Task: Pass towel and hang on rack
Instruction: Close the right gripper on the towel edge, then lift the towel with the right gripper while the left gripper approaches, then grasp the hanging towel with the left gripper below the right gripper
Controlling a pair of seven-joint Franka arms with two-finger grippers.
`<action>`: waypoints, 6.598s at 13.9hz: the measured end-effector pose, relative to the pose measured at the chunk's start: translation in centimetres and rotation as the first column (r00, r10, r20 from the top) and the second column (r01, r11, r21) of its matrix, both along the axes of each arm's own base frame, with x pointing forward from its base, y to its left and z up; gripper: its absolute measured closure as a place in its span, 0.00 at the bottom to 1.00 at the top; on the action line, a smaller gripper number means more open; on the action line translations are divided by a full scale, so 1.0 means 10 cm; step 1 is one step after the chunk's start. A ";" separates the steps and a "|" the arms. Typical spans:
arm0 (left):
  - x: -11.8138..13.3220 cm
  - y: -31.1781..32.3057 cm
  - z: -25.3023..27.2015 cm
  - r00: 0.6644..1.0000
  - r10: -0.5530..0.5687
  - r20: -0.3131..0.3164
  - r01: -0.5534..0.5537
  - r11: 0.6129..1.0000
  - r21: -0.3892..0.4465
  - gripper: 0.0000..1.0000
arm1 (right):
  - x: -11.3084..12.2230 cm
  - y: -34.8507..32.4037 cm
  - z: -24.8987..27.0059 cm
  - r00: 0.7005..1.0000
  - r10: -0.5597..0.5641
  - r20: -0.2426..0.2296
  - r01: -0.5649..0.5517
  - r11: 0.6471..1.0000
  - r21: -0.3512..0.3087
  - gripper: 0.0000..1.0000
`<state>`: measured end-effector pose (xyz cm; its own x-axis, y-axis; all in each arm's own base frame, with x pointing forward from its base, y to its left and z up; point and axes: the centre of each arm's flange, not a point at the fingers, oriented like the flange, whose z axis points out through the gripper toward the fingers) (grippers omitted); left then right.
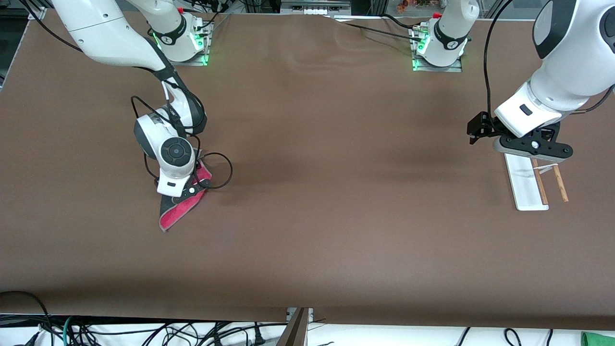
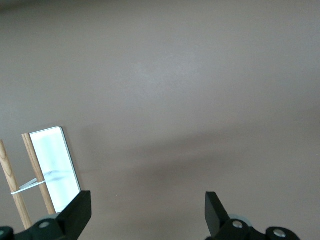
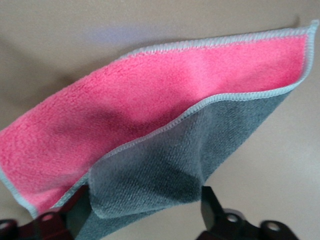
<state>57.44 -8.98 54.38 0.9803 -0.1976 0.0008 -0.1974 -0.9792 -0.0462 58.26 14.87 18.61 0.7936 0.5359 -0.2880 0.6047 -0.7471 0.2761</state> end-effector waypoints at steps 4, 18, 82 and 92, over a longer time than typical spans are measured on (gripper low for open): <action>0.00 0.02 0.00 1.000 0.004 -0.001 -0.004 1.000 0.000 0.00 | 0.01 0.00 0.01 1.000 0.002 0.004 -0.002 1.000 -0.002 0.53; 0.00 0.02 0.00 1.000 0.004 -0.005 -0.004 1.000 0.001 0.00 | 0.20 0.05 0.65 0.987 -0.130 0.095 0.123 0.990 0.067 0.97; -0.06 -1.35 -1.98 0.262 -0.630 0.731 0.948 0.025 -0.318 0.78 | -1.21 4.28 3.19 0.957 0.106 0.269 -0.260 0.727 0.636 0.97; -0.02 -1.26 -1.95 0.248 -0.626 0.739 0.954 0.026 -0.298 0.98 | -1.20 4.28 3.19 0.957 0.106 0.270 -0.259 0.727 0.635 0.93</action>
<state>57.25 -21.61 34.90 0.0545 -0.6186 0.7838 -0.9911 0.0619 0.1177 46.24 57.64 50.50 0.6578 0.6689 0.3463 0.7368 -0.6667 -0.1119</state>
